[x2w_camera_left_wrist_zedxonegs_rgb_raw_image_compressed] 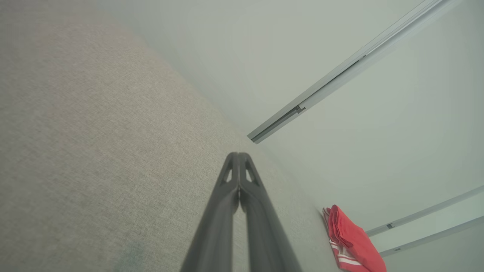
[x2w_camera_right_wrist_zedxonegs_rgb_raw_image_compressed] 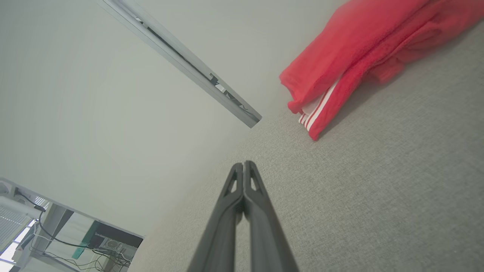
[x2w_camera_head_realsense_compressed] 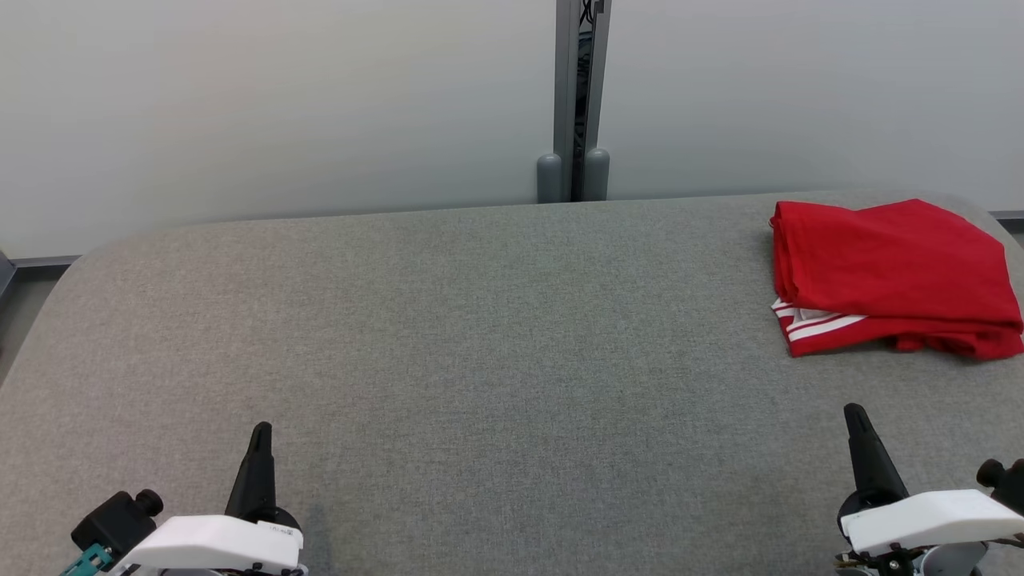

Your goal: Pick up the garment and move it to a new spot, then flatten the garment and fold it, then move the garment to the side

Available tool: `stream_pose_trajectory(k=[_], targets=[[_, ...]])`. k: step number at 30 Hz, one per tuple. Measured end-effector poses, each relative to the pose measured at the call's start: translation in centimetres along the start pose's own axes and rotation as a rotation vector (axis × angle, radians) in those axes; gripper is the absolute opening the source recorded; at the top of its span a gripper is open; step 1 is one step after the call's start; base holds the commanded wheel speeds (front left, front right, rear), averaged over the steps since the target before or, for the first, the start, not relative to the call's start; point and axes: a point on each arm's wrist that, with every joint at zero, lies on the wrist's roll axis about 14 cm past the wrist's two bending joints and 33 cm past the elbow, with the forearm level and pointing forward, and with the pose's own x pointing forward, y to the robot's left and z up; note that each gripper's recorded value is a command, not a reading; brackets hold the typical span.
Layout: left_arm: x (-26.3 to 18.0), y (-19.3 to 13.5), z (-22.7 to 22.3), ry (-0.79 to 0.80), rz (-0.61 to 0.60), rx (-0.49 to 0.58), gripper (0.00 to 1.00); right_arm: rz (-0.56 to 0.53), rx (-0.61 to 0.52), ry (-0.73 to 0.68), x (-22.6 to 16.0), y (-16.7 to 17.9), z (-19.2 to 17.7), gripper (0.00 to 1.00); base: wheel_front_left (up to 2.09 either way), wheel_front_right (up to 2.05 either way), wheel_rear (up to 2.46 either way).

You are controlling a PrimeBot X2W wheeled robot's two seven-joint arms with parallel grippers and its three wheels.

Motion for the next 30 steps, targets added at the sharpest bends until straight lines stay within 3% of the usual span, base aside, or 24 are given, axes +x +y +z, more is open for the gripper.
stream_pose_trajectory(k=[30], targets=[[1.4, -0.7, 1.2, 0.004, -0.031, -0.332, 0.00, -0.031, 0.344, -0.017, 1.2, -1.0, 1.5, 0.00, 0.00, 0.00, 0.00]])
